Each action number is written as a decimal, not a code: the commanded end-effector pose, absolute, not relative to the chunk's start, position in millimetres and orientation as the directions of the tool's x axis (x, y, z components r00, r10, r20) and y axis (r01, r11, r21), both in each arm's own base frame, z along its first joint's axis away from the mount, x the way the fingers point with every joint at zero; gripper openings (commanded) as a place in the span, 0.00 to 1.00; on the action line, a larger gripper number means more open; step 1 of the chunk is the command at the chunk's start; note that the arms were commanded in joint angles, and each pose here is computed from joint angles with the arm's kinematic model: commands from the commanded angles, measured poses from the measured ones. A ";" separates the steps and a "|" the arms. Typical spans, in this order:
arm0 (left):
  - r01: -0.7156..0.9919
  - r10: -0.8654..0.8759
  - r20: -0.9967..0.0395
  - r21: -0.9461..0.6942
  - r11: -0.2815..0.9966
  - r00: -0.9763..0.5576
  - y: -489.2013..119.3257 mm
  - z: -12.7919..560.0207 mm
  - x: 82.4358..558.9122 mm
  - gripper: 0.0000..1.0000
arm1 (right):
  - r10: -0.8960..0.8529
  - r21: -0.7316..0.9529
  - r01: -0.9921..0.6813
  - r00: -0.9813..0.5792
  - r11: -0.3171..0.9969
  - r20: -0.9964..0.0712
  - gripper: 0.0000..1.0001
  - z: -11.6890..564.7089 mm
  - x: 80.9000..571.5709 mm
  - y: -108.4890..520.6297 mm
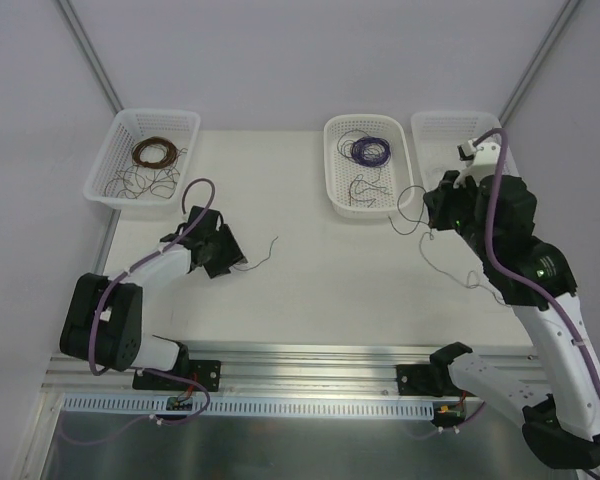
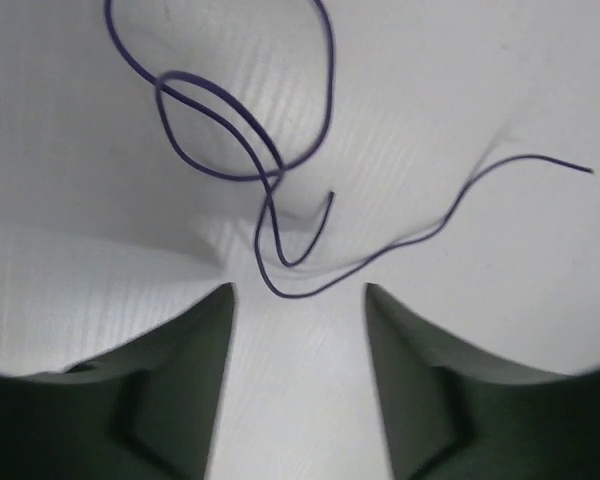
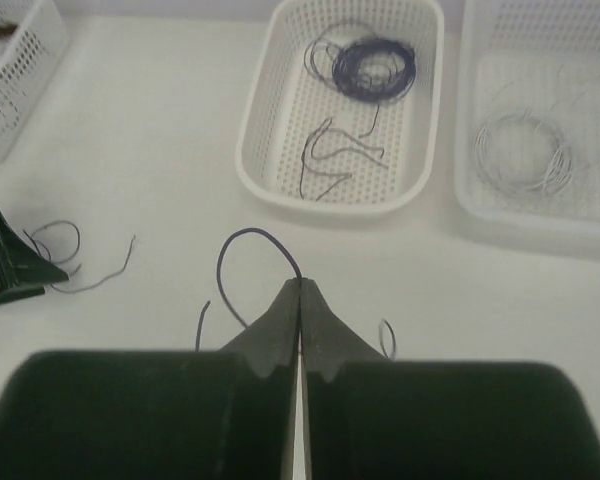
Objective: Untangle the cables
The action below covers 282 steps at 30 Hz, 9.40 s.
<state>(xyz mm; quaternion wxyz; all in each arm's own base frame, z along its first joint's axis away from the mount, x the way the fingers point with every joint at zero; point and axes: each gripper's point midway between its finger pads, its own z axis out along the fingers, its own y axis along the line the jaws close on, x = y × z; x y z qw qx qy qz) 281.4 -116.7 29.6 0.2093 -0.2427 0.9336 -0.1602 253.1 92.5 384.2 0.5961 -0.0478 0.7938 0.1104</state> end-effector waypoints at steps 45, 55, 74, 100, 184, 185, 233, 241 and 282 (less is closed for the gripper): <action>0.143 -0.123 -0.853 -0.224 0.964 -0.507 -78.7 179.3 251.8 0.99 | -0.104 0.147 -0.198 -0.869 0.969 -0.483 0.88 58.8 283.1 261.0; 0.134 -0.123 -0.852 -0.219 0.966 -0.509 -76.9 178.3 251.6 0.99 | -0.151 0.089 -0.205 -0.897 0.975 -0.416 0.34 27.1 272.7 264.0; 0.115 -0.125 -0.853 -0.210 0.971 -0.507 -73.2 177.7 251.9 0.99 | -0.175 -0.030 -0.294 -0.482 0.955 -0.858 0.01 317.0 353.6 214.3; 0.124 -0.122 -0.843 -0.217 0.968 -0.524 -76.0 173.7 251.8 0.99 | 0.098 0.189 -0.150 -0.471 0.970 -0.877 0.44 266.1 542.9 171.3; 0.683 0.178 -0.758 -0.427 0.592 -0.627 -280.1 204.8 202.4 0.00 | 0.070 0.536 -0.631 -0.609 0.560 -0.790 0.97 231.5 231.2 275.9; 0.691 0.179 -0.761 -0.430 0.582 -0.624 -281.7 206.6 200.1 0.00 | 0.065 0.538 -0.632 -0.613 0.557 -0.787 0.97 229.5 233.0 278.0; 0.247 -0.125 -0.802 -0.323 0.914 -0.584 -147.1 188.5 251.8 0.99 | -0.033 0.039 -0.352 -0.196 0.935 -0.980 0.01 423.6 353.7 170.0; 0.045 -0.087 -0.769 -0.148 0.988 -0.634 -85.3 154.9 243.9 0.99 | -0.003 0.024 -0.283 -0.093 0.959 -0.996 0.01 461.9 421.4 160.8; -0.176 -0.260 -0.950 -0.229 0.957 -0.176 -11.2 236.5 214.8 0.99 | -0.031 -0.113 0.170 -0.425 0.979 -0.905 0.97 345.9 312.3 12.5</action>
